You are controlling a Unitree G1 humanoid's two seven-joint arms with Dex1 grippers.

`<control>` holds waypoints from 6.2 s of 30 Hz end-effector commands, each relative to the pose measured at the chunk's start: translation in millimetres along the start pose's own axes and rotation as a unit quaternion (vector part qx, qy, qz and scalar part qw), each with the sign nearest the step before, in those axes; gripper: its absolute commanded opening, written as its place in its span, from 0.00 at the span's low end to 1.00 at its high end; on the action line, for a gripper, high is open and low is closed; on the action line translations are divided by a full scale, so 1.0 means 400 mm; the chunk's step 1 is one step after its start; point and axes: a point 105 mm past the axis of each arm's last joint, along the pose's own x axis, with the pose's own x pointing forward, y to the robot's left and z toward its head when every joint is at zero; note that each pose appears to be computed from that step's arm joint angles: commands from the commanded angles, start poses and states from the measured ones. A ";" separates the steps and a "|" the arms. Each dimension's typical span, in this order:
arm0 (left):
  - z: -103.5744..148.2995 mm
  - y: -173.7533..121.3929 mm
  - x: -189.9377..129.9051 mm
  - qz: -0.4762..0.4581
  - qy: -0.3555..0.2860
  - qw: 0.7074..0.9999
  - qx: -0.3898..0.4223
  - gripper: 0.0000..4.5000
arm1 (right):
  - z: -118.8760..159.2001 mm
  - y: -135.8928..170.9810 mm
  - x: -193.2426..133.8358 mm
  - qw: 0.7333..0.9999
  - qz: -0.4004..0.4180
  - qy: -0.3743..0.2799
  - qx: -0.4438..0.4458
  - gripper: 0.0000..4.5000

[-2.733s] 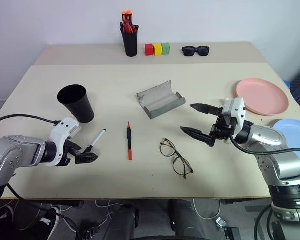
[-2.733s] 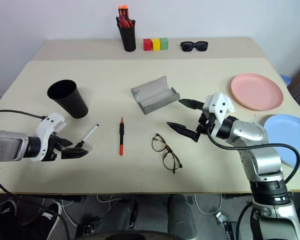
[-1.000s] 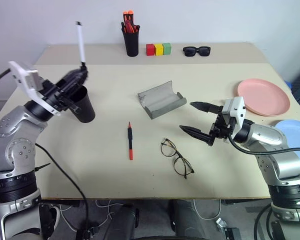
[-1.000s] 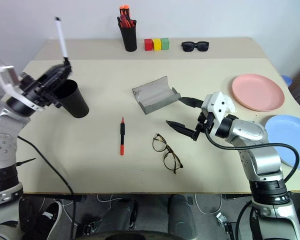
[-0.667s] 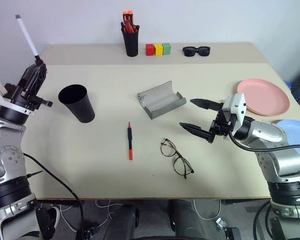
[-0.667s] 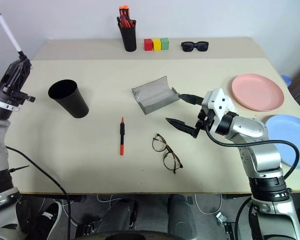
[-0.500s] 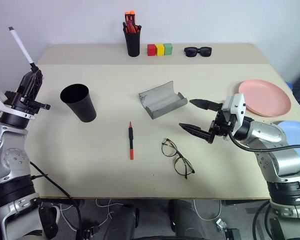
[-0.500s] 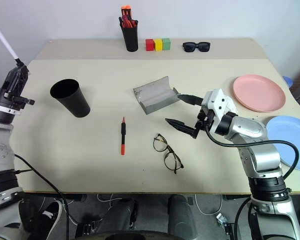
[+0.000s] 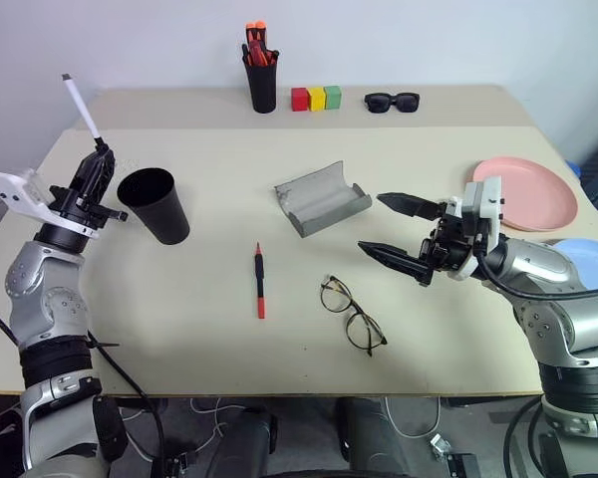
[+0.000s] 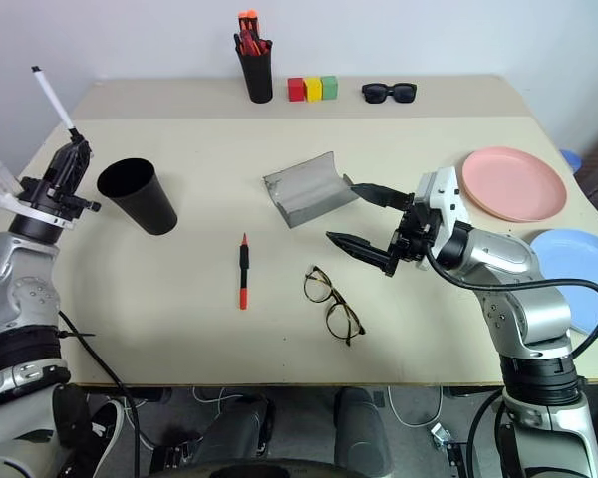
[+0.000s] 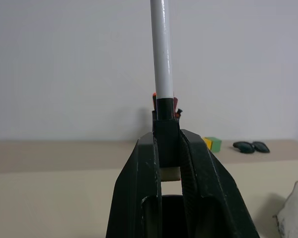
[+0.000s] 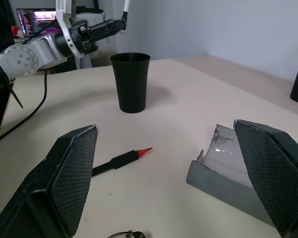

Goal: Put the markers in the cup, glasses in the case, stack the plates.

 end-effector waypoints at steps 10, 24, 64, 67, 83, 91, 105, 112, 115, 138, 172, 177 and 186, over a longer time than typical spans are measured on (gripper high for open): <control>0.002 -0.016 0.008 -0.027 -0.005 0.999 0.017 0.66 | 0.032 0.008 0.001 1.000 0.005 -0.013 -0.024 1.00; 0.049 -0.141 0.050 -0.123 0.064 0.990 -0.038 0.98 | 0.032 -0.002 -0.002 1.000 0.001 -0.015 -0.026 1.00; -0.216 -0.439 0.007 0.008 0.495 0.860 -0.126 0.98 | 0.016 0.003 -0.004 0.999 -0.004 -0.017 -0.032 1.00; -0.228 -0.440 -0.001 0.014 0.503 0.855 -0.125 0.98 | 0.016 0.001 -0.004 0.999 -0.005 -0.016 -0.033 1.00; -0.263 -0.461 -0.029 -0.014 0.544 0.826 -0.146 0.98 | 0.015 0.001 -0.002 0.999 -0.009 -0.013 -0.032 1.00; -0.293 -0.459 -0.068 -0.013 0.581 0.791 -0.189 0.60 | 0.015 -0.001 -0.002 0.999 -0.012 -0.012 -0.033 1.00; -0.164 -0.440 0.041 -0.065 0.494 0.864 -0.077 0.01 | 0.015 -0.007 -0.002 0.999 -0.017 -0.011 -0.036 1.00; 0.055 -0.402 0.234 -0.077 0.195 0.977 -0.023 0.01 | 0.017 -0.014 0.003 0.999 -0.017 -0.014 -0.036 1.00; 0.128 -0.364 0.251 -0.073 0.105 0.992 0.021 0.01 | 0.019 -0.017 0.006 0.999 -0.016 -0.016 -0.037 1.00; 0.120 -0.035 0.105 0.034 0.014 0.988 0.152 0.01 | 0.021 -0.019 0.006 0.999 -0.010 -0.009 -0.039 1.00; 0.030 -0.310 0.256 -0.165 0.122 0.975 0.084 0.99 | 0.018 -0.036 0.012 0.999 -0.023 -0.011 -0.048 1.00; -0.071 -0.445 0.291 -0.258 0.197 0.941 0.100 0.99 | 0.022 -0.042 0.012 0.997 -0.035 -0.014 -0.062 1.00; -0.247 -0.544 0.288 -0.335 0.291 0.882 0.155 0.99 | 0.005 -0.065 -0.078 0.992 -0.092 0.033 -0.083 1.00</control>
